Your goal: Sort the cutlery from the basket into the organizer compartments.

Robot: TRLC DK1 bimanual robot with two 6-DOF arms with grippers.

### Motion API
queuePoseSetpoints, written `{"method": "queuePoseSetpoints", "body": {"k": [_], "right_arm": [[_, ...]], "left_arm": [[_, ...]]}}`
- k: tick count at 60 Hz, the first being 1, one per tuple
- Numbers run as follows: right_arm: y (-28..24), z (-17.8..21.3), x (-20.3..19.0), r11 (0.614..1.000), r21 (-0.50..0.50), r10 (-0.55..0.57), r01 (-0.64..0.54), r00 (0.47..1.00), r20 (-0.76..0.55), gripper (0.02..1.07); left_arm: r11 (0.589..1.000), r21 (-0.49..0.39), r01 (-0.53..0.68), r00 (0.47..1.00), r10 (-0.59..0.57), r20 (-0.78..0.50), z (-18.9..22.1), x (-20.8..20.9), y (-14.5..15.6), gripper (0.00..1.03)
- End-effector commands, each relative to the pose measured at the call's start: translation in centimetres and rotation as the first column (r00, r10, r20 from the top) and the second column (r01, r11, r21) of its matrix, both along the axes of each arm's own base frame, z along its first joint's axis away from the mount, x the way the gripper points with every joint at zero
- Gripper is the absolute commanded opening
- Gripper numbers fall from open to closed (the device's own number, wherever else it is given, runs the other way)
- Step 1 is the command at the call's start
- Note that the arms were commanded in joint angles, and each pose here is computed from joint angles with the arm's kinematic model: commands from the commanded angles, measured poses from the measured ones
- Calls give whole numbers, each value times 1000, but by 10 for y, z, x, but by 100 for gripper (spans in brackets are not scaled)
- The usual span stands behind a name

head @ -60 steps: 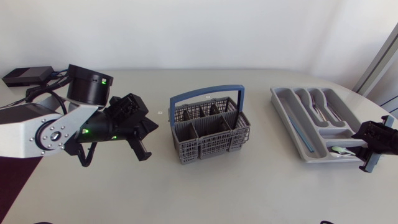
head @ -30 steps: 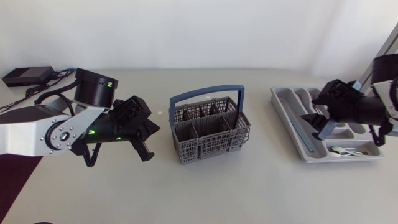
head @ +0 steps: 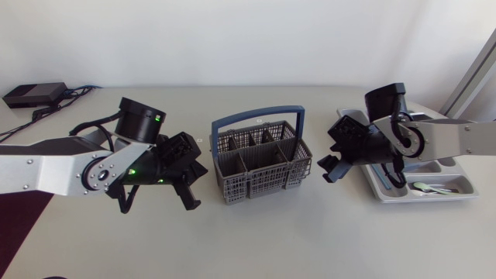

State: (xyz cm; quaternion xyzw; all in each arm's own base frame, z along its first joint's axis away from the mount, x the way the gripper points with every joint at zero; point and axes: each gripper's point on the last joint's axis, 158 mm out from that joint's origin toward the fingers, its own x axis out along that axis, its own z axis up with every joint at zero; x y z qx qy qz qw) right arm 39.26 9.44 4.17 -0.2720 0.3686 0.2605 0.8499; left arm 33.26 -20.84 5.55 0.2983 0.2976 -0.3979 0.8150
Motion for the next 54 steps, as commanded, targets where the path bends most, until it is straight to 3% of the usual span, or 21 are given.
{"method": "queuePoseSetpoints", "body": {"k": [1,14,30,54], "right_arm": [[15,6,9,999,34,-16,16,1000,10,75],[49,2,-5,998,41,39,-39,999,-13,75],[71,-2,-18,997,35,68,-67,997,-26,75],[86,-5,1,998,34,48,-47,999,-17,75]], "left_arm": [[1000,11,29,999,-29,-28,-14,-9,-9,3],[999,5,41,999,-40,-21,-19,2,-21,3],[1000,10,-15,1000,15,4,-26,36,-4,3],[999,17,-37,999,37,8,-30,56,11,3]]}}
